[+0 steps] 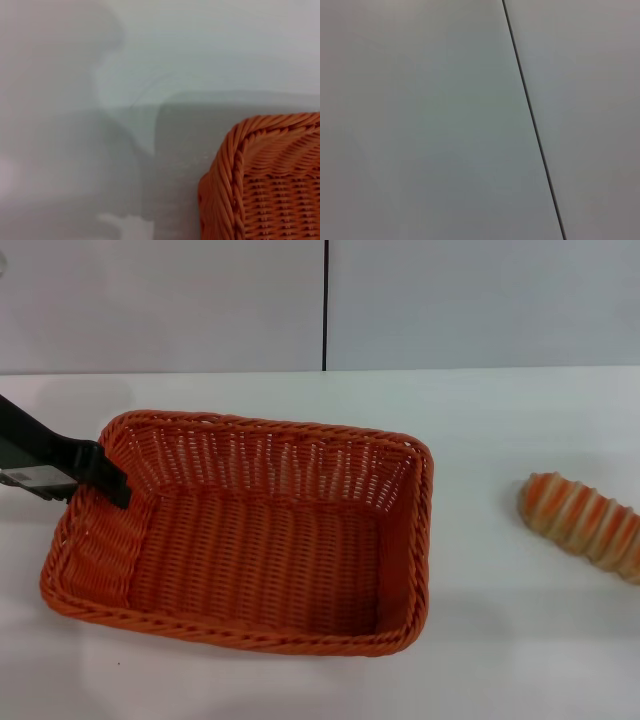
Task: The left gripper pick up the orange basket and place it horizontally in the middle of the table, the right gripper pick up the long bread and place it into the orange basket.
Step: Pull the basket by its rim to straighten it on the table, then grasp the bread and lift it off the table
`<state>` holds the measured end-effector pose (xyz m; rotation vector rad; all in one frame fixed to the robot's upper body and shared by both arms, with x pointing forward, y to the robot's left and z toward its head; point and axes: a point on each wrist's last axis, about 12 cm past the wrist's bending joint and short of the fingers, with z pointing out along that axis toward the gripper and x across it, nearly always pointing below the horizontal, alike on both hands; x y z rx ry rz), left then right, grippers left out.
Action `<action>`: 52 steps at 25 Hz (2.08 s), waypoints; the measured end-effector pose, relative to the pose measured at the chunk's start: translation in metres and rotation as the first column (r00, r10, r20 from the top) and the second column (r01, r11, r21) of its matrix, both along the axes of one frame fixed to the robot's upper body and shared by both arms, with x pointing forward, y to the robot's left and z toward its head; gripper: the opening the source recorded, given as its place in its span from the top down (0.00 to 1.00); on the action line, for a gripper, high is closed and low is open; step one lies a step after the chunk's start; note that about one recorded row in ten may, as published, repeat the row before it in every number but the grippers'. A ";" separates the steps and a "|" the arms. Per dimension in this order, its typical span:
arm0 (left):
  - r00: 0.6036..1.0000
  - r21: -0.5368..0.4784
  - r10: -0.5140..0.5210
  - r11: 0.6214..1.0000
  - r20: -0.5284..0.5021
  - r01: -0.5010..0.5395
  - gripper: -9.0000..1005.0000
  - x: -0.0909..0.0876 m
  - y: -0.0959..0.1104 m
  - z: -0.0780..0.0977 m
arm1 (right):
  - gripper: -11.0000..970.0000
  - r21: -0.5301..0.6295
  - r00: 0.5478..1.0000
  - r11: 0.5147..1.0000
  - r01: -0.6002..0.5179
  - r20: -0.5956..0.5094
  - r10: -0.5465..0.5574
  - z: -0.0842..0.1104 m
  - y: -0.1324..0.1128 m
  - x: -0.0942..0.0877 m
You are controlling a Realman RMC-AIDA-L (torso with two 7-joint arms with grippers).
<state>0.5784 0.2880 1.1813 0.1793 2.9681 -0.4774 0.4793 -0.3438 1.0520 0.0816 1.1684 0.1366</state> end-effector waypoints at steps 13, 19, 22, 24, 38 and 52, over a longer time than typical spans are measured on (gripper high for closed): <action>0.996 -0.007 0.048 0.999 0.069 -0.047 0.32 0.003 0.023 0.019 | 0.48 -0.005 1.000 1.000 0.004 -0.004 -0.004 0.000 -0.003 -0.001; 0.956 -0.131 0.110 0.988 0.272 -0.077 0.18 -0.002 0.054 0.042 | 0.48 -0.048 0.998 0.999 -0.005 -0.065 0.002 -0.001 -0.011 0.009; 0.937 -0.184 0.111 0.982 0.330 -0.052 0.18 -0.007 0.059 0.039 | 0.48 -0.051 0.990 0.997 -0.063 -0.132 0.056 0.002 -0.019 0.021; 0.906 -0.242 0.112 0.970 0.409 -0.011 0.18 -0.013 0.065 0.035 | 0.48 -0.044 0.979 0.992 -0.121 -0.168 0.112 0.009 -0.026 0.028; 0.517 -0.309 0.187 0.937 0.835 0.161 0.18 -0.076 0.113 -0.021 | 0.48 -0.003 0.682 0.866 -0.500 -0.618 0.391 0.089 -0.023 0.083; 0.220 -0.299 0.264 0.943 0.939 0.147 0.18 -0.127 0.104 -0.113 | 0.48 0.107 0.225 0.845 -0.524 -0.940 0.258 0.147 -0.009 0.114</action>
